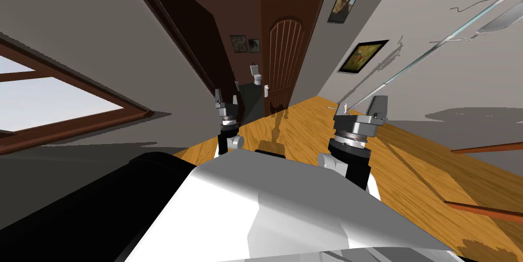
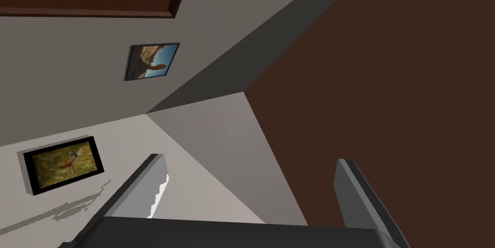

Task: Push the door open

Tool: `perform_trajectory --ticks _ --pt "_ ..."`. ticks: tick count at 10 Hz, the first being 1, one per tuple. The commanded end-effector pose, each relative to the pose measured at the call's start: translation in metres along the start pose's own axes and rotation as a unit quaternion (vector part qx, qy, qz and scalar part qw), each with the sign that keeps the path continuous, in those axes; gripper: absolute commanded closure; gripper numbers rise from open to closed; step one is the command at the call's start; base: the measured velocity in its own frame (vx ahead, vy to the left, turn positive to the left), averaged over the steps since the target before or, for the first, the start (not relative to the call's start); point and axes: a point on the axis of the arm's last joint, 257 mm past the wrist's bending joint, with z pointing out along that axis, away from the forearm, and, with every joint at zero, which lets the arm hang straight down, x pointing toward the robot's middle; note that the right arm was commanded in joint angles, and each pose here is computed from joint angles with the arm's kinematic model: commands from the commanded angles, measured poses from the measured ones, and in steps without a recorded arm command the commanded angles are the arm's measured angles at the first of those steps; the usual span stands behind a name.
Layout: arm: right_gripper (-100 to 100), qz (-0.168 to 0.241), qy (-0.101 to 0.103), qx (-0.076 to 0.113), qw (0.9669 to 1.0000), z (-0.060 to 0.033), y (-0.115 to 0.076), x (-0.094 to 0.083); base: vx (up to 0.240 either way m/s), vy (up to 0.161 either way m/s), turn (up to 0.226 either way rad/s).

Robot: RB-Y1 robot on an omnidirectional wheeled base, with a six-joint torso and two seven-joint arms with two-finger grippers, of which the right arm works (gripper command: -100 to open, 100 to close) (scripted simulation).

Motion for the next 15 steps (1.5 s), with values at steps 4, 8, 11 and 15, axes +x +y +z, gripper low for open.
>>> perform_trajectory --ticks 4,8,11,15 --pt "-100 0.012 0.009 0.029 0.9995 -0.0026 -0.04 0.003 0.081 -0.005 0.154" --pt "-100 0.02 0.014 0.051 0.9984 -0.0051 -0.069 0.004 0.088 -0.022 0.116" --pt "-100 0.026 0.018 0.07 0.9971 -0.0077 -0.094 0.005 0.077 -0.016 0.131" --pt "-100 0.031 0.021 0.092 0.995 -0.0112 -0.123 0.004 0.079 -0.018 0.119"
